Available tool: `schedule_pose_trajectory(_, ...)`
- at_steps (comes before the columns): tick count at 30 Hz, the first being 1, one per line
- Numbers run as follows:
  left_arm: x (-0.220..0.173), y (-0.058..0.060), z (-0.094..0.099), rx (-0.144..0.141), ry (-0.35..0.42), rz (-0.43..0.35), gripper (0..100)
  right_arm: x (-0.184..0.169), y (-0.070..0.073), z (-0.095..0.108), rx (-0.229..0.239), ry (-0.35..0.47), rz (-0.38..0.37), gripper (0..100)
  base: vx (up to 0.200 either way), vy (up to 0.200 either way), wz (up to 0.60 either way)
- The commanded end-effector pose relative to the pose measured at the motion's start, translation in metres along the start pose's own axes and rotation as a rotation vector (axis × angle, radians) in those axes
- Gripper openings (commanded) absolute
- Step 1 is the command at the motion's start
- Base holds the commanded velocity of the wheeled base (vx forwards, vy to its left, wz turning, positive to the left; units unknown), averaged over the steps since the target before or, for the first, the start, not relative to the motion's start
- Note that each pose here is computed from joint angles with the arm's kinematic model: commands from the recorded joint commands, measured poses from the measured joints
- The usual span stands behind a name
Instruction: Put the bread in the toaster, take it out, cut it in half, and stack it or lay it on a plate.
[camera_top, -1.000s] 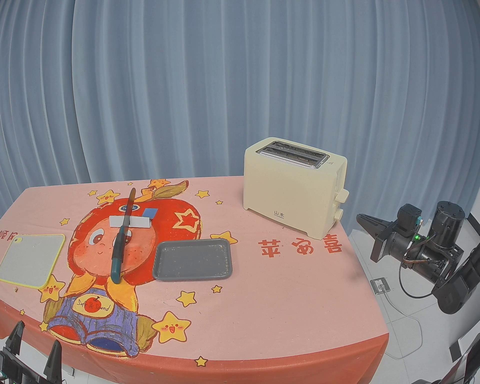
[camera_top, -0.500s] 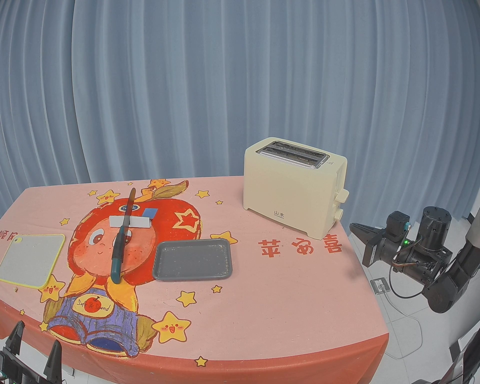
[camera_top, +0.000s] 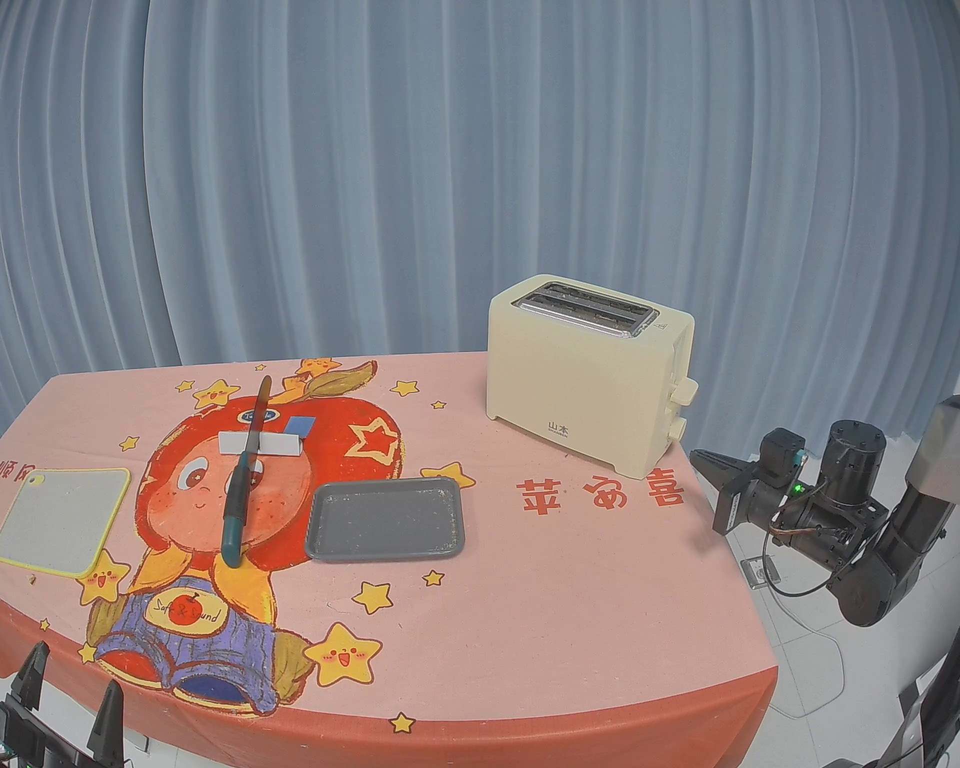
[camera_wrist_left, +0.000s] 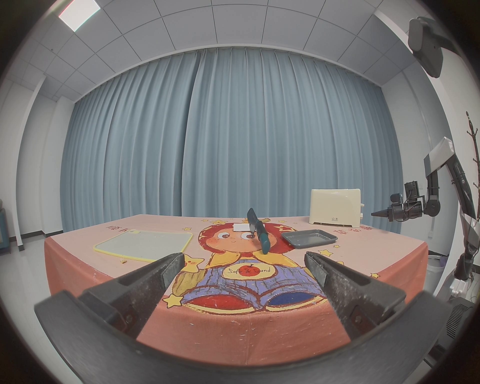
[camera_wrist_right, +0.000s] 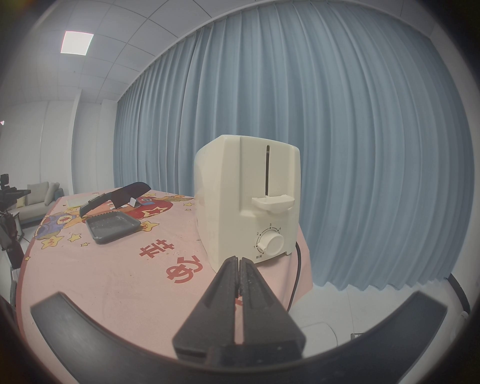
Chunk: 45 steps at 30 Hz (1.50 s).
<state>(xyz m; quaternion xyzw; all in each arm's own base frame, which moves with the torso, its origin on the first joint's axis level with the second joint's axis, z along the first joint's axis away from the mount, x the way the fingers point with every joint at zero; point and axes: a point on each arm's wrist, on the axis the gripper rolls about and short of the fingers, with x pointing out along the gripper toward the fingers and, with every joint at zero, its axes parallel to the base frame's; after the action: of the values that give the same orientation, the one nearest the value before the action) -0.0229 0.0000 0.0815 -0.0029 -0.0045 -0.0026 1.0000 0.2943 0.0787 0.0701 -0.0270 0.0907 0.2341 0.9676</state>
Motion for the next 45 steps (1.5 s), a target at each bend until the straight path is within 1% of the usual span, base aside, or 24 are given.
schedule_pose_trajectory(1, 0.0001, 0.0000, -0.0052, 0.000, 0.003, -0.001, 100, 0.0025, 0.0004, -0.0044, 0.003, 0.014, 0.004, 0, 0.000, 0.000, 0.00)
schedule_pose_trajectory(5, 0.0001, 0.0000, -0.0052, 0.000, 0.003, 0.001, 100, 0.0015, 0.0015, -0.0025, 0.001, 0.008, 0.006, 0, 0.000, 0.000, 0.00)
schedule_pose_trajectory(45, 0.0001, 0.0000, -0.0052, 0.000, 0.003, -0.001, 100, 0.0021, 0.0029, -0.0060, -0.002, 0.021, 0.009, 0, 0.000, 0.000, 0.00)
